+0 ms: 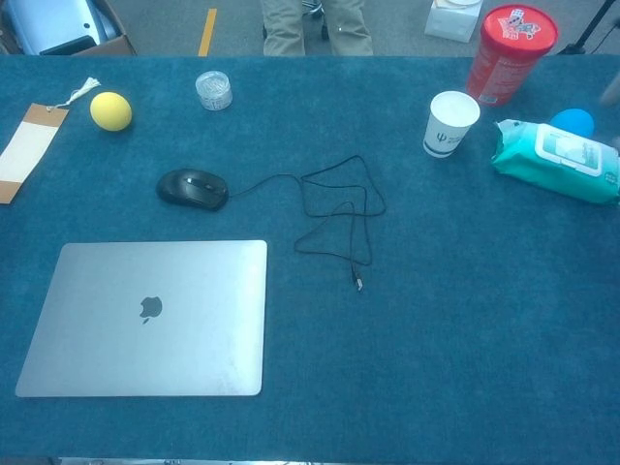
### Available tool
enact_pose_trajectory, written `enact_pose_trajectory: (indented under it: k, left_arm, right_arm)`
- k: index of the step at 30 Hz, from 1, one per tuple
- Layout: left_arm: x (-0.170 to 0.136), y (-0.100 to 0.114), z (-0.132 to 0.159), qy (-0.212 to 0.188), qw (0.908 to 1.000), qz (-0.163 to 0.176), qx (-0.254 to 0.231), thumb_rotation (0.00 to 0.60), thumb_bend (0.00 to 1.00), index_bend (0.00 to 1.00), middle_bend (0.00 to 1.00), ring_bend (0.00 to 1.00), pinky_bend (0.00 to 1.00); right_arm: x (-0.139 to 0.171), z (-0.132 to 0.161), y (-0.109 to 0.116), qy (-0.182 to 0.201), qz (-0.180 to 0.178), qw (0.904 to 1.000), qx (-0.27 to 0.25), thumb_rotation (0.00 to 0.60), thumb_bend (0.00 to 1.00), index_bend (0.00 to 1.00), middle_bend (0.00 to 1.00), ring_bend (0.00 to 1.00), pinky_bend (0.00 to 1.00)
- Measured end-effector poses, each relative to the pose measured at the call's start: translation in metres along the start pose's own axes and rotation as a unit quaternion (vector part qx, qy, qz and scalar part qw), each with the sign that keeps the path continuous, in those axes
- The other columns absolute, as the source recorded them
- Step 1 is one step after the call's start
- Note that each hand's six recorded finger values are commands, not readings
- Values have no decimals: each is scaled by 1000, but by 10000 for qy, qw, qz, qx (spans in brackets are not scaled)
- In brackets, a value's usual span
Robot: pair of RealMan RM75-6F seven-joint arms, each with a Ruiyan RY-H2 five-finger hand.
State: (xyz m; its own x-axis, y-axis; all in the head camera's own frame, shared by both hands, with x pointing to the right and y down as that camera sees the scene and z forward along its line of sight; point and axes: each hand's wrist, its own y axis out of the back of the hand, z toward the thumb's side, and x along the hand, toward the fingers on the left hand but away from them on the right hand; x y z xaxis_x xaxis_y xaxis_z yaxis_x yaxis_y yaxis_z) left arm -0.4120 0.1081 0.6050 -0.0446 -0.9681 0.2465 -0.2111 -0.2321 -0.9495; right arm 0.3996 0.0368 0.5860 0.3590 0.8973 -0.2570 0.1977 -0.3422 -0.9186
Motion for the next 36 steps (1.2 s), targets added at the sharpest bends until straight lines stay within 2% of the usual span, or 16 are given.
enact_pose_trajectory:
  k: [5,11,17,22,29,36]
  left_arm:
    - [-4,2,-8,102,9999,26,5,600,389,212,187,96,44]
    - [-9,4,-17,197,9998,42,-18,600,389,212,188,96,45]
    - [-13,6,-24,267,9996,62,-47,600,389,212,187,96,45]
    - [-16,9,-31,331,9994,99,-63,600,389,212,188,96,45]
    - [-19,7,-38,399,9991,79,-92,600,389,212,187,96,45]
    - [-20,5,-42,435,9990,46,-94,600,389,212,187,97,45]
  right_arm:
    - [-27,40,-8,636,271,9976,101,600,146,564,235,0,0]
    - [-54,86,-30,1246,660,9895,328,600,122,563,235,0,0]
    - [-73,126,-60,1693,859,9794,691,600,130,564,235,0,0]
    - [-85,159,-97,2053,1089,9667,1069,600,195,564,236,0,0]
    - [-94,181,-142,2353,1432,9466,1677,600,228,561,236,0,0]
    - [-92,178,-182,2389,1819,9298,2128,600,227,540,236,0,0]
